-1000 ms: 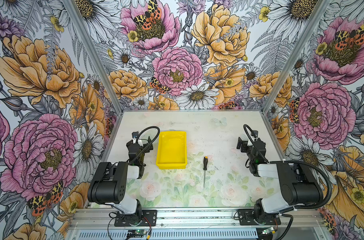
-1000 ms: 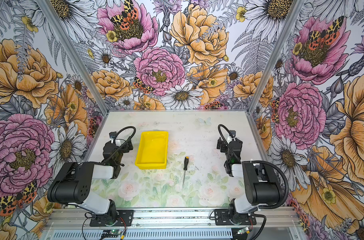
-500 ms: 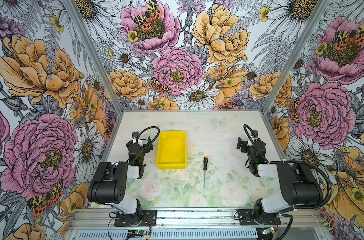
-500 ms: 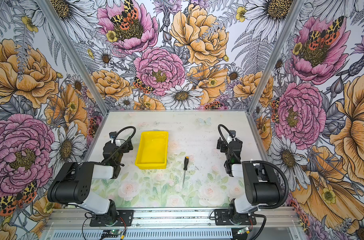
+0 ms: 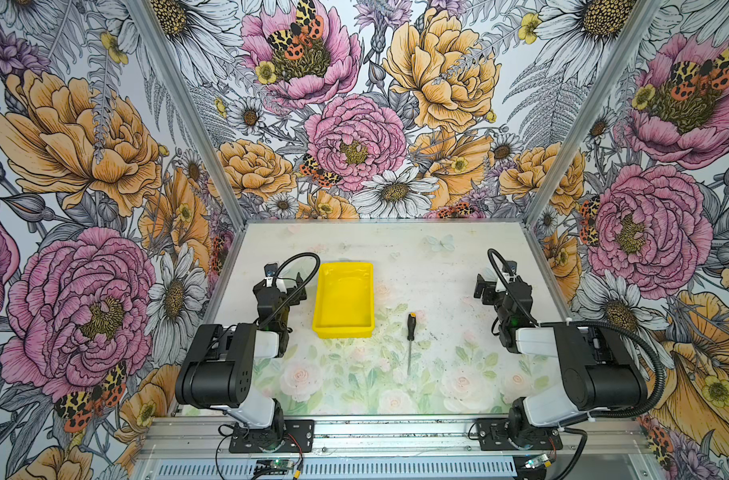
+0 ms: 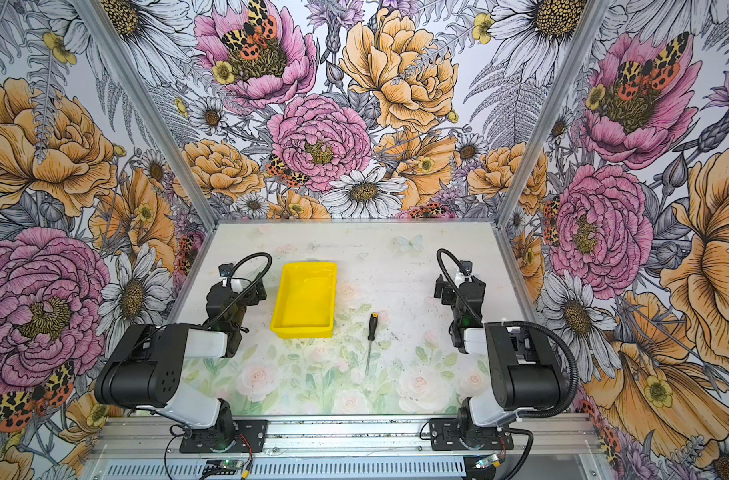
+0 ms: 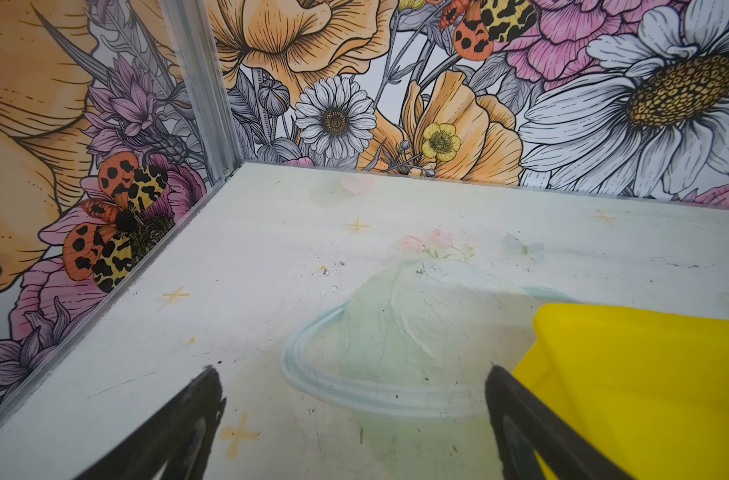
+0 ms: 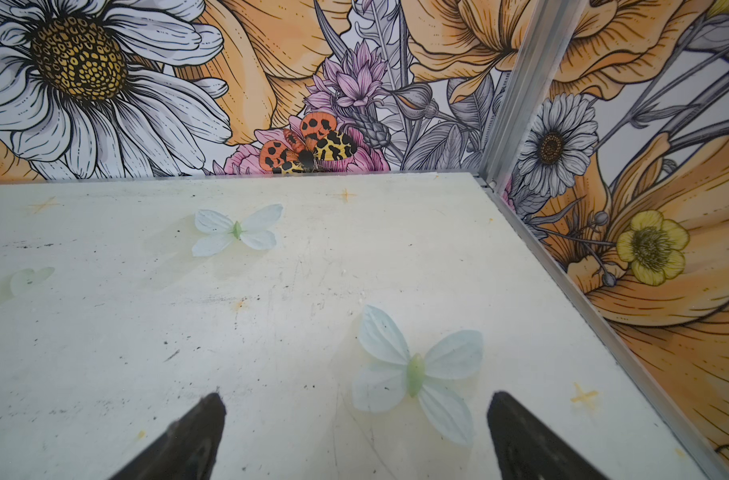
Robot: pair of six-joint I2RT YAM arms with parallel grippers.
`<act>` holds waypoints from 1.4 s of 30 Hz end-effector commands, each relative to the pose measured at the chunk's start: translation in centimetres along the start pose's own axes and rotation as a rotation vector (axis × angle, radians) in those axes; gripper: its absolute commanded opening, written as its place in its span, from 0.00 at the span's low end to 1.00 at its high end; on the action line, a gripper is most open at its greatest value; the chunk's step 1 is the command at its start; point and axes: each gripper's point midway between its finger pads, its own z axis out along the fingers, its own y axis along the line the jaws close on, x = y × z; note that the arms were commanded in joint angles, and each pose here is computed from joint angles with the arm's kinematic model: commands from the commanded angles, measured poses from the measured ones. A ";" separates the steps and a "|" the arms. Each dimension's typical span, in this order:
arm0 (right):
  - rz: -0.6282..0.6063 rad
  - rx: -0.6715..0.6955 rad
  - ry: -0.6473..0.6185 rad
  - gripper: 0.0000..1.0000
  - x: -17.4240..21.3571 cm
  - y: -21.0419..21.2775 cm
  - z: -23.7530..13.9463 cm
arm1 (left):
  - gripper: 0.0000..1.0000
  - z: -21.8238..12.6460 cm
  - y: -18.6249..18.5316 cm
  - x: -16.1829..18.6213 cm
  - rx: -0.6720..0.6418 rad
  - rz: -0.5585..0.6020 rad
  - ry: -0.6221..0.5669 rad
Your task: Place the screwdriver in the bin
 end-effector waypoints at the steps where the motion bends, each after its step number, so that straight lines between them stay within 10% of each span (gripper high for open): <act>1: 0.002 -0.005 -0.019 0.99 -0.2 0.0 0.1 | 0.99 0.0 0.0 -0.7 0.008 0.003 -0.025; 23: -0.048 0.030 0.085 0.99 -3.5 1.4 -1.6 | 0.99 -2.0 0.6 -3.4 -0.042 0.000 0.045; 31: 0.189 0.217 0.241 0.99 -5.4 -0.1 -4.9 | 0.99 -4.4 0.4 -4.7 -0.072 -0.014 0.121; 42: 0.215 0.021 0.567 0.99 -0.5 7.2 -5.7 | 0.99 -7.8 -5.4 -6.6 0.251 -0.141 0.165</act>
